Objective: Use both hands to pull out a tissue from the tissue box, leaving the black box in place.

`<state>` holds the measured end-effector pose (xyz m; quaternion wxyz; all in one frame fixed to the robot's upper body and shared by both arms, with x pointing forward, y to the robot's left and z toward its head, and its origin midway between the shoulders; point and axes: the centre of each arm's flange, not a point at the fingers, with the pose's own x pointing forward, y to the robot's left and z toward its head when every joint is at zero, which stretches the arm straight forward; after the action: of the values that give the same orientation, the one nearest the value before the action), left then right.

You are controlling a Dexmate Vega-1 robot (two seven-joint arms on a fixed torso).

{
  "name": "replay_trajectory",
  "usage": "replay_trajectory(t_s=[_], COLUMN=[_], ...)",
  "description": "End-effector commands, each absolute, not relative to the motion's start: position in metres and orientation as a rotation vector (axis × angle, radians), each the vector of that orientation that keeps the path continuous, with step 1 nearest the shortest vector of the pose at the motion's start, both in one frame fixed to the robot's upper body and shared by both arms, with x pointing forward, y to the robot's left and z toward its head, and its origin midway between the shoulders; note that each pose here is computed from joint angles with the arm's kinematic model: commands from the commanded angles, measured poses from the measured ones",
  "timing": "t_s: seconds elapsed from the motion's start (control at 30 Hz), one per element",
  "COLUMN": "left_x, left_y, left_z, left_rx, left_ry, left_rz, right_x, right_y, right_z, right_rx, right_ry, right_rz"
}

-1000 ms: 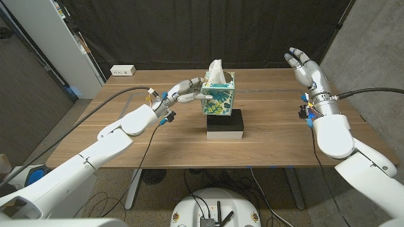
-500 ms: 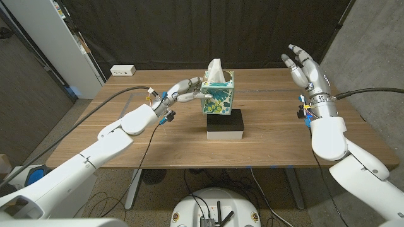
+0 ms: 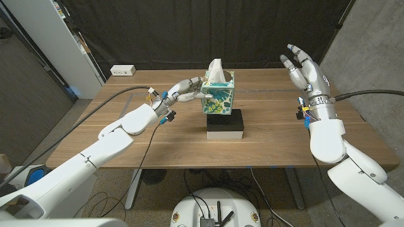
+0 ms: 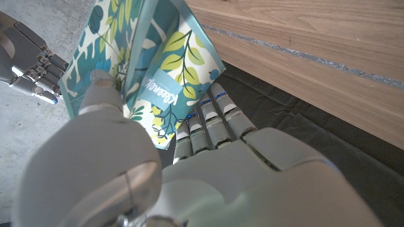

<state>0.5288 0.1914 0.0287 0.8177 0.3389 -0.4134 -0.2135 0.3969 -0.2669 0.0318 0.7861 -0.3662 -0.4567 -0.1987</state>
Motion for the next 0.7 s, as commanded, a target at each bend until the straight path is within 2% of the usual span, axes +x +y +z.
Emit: replay_trajectory(t_s=[0.03, 0.7], left_x=[0.528, 0.524], left_y=[0.19, 0.192], left_z=[0.027, 0.023], left_rx=[0.72, 0.71], left_ry=[-0.881, -0.885], left_rz=[-0.457, -0.448], right_x=[0.39, 0.388], right_y=[-0.257, -0.224], right_z=[0.033, 0.05], right_rx=[-0.806, -0.878], right_ry=[-1.031, -1.114], right_rz=[-0.412, -0.296])
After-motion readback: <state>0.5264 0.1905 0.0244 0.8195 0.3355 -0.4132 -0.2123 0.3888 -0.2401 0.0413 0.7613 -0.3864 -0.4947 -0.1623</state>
